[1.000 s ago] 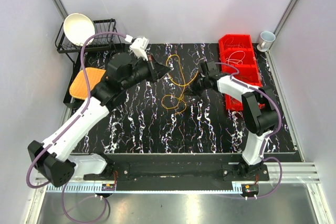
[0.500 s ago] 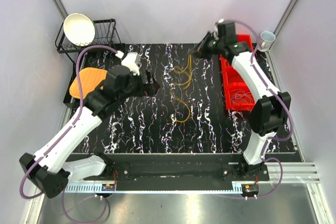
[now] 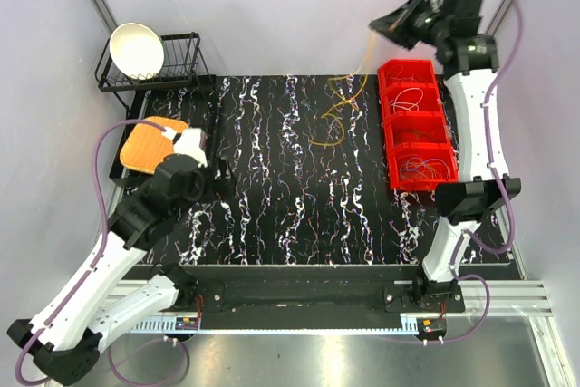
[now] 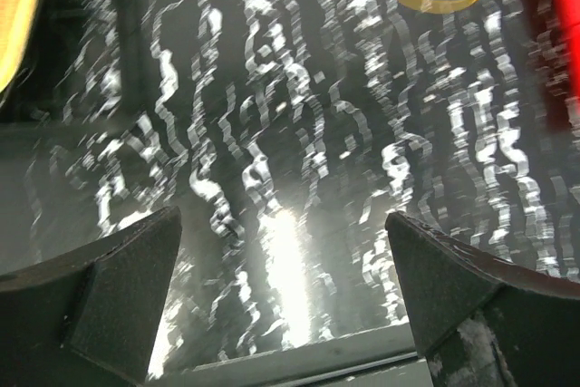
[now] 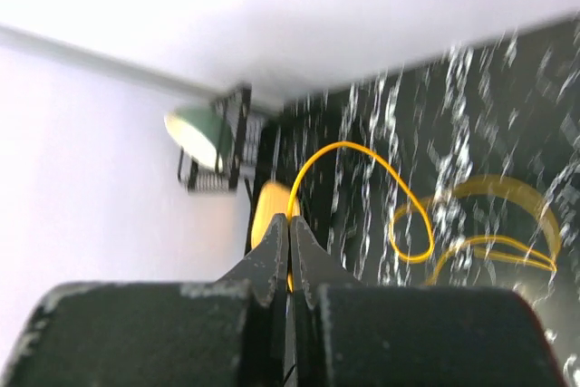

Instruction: Untangle the cables

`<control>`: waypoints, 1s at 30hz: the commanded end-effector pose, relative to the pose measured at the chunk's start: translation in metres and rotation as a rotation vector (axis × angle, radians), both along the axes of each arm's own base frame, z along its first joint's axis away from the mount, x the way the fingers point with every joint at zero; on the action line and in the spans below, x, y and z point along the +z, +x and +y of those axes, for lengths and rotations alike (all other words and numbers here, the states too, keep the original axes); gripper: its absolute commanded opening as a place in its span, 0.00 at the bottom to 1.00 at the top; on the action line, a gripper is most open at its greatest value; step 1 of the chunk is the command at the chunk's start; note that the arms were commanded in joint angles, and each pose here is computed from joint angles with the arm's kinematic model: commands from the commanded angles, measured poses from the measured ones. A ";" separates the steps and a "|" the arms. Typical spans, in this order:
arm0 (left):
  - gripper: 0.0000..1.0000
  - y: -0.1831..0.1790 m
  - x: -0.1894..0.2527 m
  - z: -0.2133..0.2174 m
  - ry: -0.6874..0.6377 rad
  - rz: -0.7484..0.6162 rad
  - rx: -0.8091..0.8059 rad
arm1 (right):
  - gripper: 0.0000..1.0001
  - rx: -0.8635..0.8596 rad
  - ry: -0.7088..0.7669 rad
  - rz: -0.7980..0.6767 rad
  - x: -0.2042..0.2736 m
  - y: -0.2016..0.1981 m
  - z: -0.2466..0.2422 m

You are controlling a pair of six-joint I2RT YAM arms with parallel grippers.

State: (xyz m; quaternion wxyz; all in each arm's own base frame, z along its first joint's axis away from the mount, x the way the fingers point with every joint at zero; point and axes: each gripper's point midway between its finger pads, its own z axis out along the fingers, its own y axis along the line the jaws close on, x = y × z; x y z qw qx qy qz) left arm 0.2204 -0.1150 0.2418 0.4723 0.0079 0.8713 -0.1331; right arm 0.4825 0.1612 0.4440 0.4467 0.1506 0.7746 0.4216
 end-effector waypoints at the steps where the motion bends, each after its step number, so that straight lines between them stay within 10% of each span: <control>1: 0.99 -0.006 -0.009 0.024 0.048 -0.002 0.086 | 0.00 -0.079 0.009 -0.030 0.015 0.019 -0.037; 30: 0.99 -0.015 -0.023 0.037 0.061 -0.005 0.124 | 0.00 -0.324 0.098 -0.479 0.114 0.071 -0.186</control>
